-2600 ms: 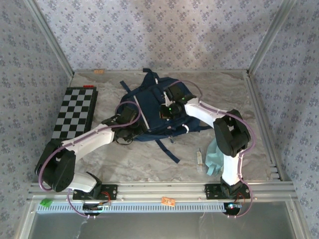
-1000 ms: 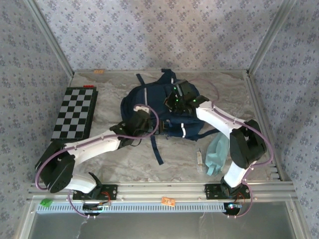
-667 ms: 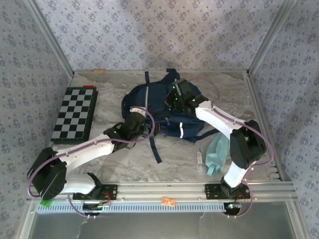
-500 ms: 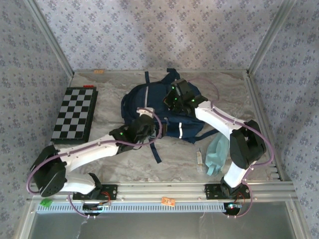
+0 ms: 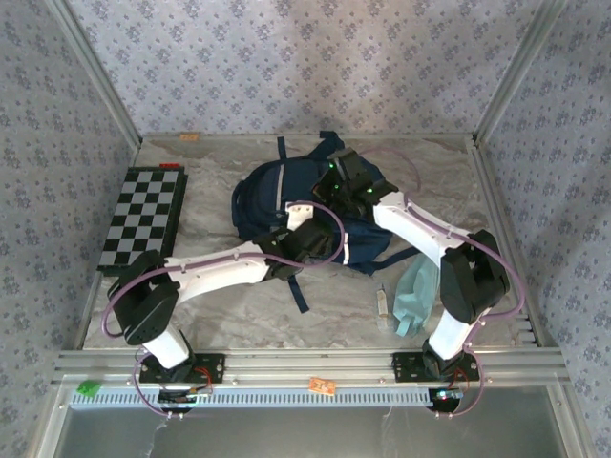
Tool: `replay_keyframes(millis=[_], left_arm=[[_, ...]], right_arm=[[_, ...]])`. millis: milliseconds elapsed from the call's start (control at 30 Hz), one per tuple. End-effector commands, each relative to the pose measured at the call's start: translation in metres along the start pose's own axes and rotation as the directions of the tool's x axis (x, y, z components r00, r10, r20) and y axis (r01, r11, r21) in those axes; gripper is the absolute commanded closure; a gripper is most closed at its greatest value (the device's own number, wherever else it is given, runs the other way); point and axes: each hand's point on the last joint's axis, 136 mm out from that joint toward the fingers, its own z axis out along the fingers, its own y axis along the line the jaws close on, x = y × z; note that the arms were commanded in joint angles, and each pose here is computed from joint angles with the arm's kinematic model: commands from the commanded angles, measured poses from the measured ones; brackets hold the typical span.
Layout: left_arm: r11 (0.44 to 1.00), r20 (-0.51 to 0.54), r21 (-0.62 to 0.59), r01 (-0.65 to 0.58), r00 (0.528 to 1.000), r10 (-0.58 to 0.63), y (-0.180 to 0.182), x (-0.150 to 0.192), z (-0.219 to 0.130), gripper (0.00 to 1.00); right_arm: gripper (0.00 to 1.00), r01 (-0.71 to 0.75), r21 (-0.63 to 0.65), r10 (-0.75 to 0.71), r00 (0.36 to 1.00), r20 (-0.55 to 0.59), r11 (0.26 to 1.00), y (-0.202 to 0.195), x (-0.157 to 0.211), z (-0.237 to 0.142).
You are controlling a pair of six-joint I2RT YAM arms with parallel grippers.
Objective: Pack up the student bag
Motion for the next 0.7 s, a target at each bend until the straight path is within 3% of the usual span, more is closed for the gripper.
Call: replay_keyframes(millis=[0,67,200,433,567,667], left_arm=[[0.997,0.041,-0.065,0.028,0.999,-0.025,0.019,-0.014,-0.007,0.1],[0.999,0.037,-0.042,0.015,0.999,-0.014,0.022,-0.014,-0.011,0.18],[0.994,-0.005,0.093,-0.063,0.998,0.063,0.002,-0.01,-0.013,0.25],[0.958,-0.004,0.202,-0.202,0.978,0.207,-0.027,-0.018,-0.016,0.26],[0.948,-0.013,0.239,-0.212,0.975,0.222,-0.032,-0.022,-0.012,0.34],[0.951,-0.022,0.245,-0.19,0.979,0.202,-0.032,-0.027,-0.011,0.48]], right_arm=[[1.0,0.014,-0.226,0.012,0.993,0.114,0.974,0.077,-0.035,-0.031],[1.0,0.018,-0.227,0.008,0.994,0.11,0.974,0.078,-0.034,-0.028],[1.0,0.016,-0.223,0.007,0.995,0.103,0.975,0.077,-0.034,-0.024],[1.0,0.01,-0.218,0.013,0.995,0.1,0.976,0.076,-0.033,-0.02],[1.0,0.005,-0.224,0.017,0.996,0.092,0.975,0.079,-0.034,-0.019],[1.0,-0.007,-0.222,0.026,0.996,0.081,0.975,0.078,-0.032,-0.016]])
